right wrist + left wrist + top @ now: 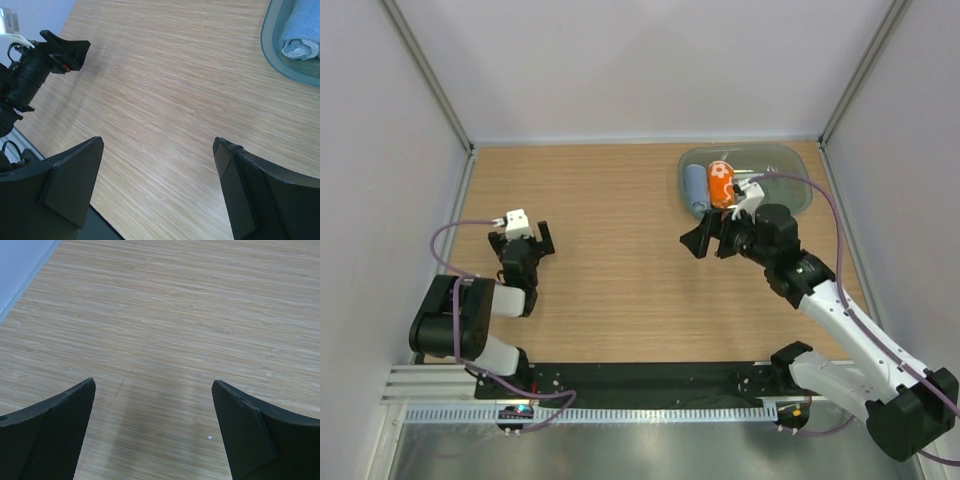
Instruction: Roll the towels
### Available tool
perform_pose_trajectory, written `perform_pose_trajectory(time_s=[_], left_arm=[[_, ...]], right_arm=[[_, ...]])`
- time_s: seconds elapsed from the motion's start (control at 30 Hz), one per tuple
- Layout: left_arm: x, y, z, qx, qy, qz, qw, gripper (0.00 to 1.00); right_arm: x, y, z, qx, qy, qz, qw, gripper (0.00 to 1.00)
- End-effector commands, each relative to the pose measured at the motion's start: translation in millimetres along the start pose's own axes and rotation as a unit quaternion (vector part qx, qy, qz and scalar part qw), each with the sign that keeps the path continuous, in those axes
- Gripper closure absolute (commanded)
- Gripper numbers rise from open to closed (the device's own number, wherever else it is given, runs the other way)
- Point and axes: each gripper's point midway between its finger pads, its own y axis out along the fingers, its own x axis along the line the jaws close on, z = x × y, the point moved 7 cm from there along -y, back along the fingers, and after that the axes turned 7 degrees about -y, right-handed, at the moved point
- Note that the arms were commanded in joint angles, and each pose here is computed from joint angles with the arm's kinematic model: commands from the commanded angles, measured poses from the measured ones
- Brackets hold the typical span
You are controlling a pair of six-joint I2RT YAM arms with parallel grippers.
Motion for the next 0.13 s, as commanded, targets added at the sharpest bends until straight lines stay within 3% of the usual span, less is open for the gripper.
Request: perform_pose_trajectory(time_s=[0.0,0.1], left_arm=[[-3.2,4.0,-15.0,-0.036,-0.015,0.007,0.999,0.00],[-3.2,4.0,-15.0,-0.036,-0.015,0.007,0.999,0.00]], right_arm=[[2.6,-8.7,-18.3,-0.039,-0.020,0.011,0.999,0.00],[-0.4,-15.6,-25.9,-0.053,-0.030,0.036,0.997,0.00]])
